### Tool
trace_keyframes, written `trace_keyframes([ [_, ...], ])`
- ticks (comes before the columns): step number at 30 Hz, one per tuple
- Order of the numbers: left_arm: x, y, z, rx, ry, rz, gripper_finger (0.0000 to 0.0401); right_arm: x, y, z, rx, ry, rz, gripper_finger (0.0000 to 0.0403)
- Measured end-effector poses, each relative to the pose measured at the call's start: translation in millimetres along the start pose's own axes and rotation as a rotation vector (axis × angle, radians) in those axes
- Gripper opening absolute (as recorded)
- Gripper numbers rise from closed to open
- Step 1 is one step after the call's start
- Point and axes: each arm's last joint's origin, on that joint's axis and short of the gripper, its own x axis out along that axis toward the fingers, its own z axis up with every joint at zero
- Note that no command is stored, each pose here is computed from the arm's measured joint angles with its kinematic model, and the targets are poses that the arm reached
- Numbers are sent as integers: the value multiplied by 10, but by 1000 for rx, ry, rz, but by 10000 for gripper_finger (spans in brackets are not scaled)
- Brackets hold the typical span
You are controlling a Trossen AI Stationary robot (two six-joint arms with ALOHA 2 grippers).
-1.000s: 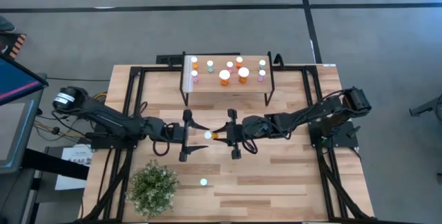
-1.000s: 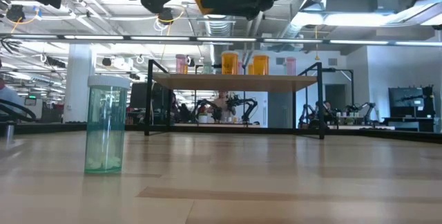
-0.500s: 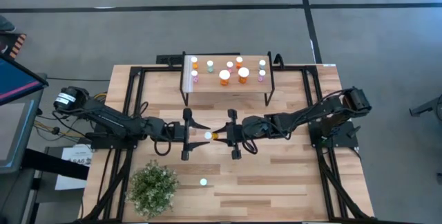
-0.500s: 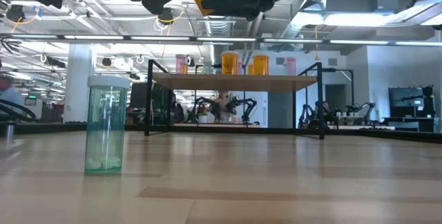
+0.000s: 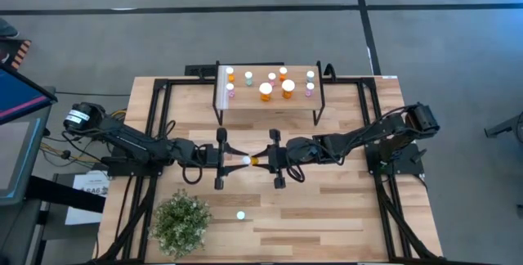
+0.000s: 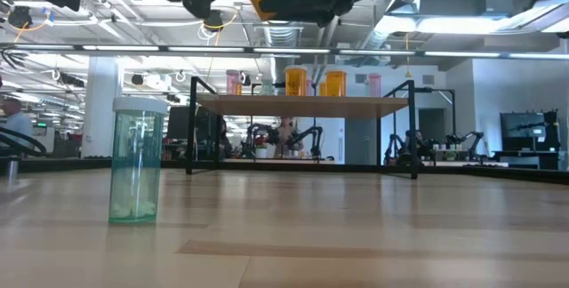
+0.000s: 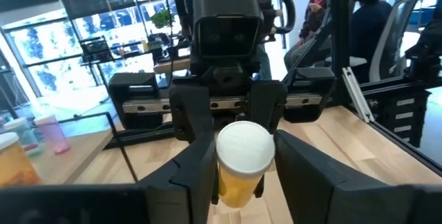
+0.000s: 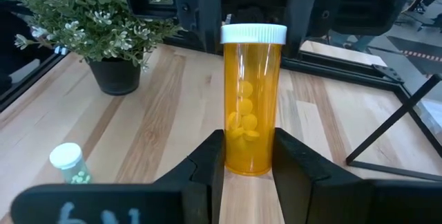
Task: Pick and place medicine bottles onto shelf by color
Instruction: Put the light orange pill bottle on the shelf
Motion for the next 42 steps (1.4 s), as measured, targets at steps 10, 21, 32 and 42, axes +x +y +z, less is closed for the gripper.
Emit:
trace_keyframes([
  [10,-1,-5,5,2,-7,-18,109,0,3,1,8,-1,1,119],
  [21,84,-2,99,2,57,-14,106,-1,-6,-3,42,5,-21,210],
  [32,246,129,416,47,245,65,106,-376,-94,26,61,202,-113,265],
  [42,282,760,569,-63,405,264,106,-740,-127,195,149,188,-141,264],
])
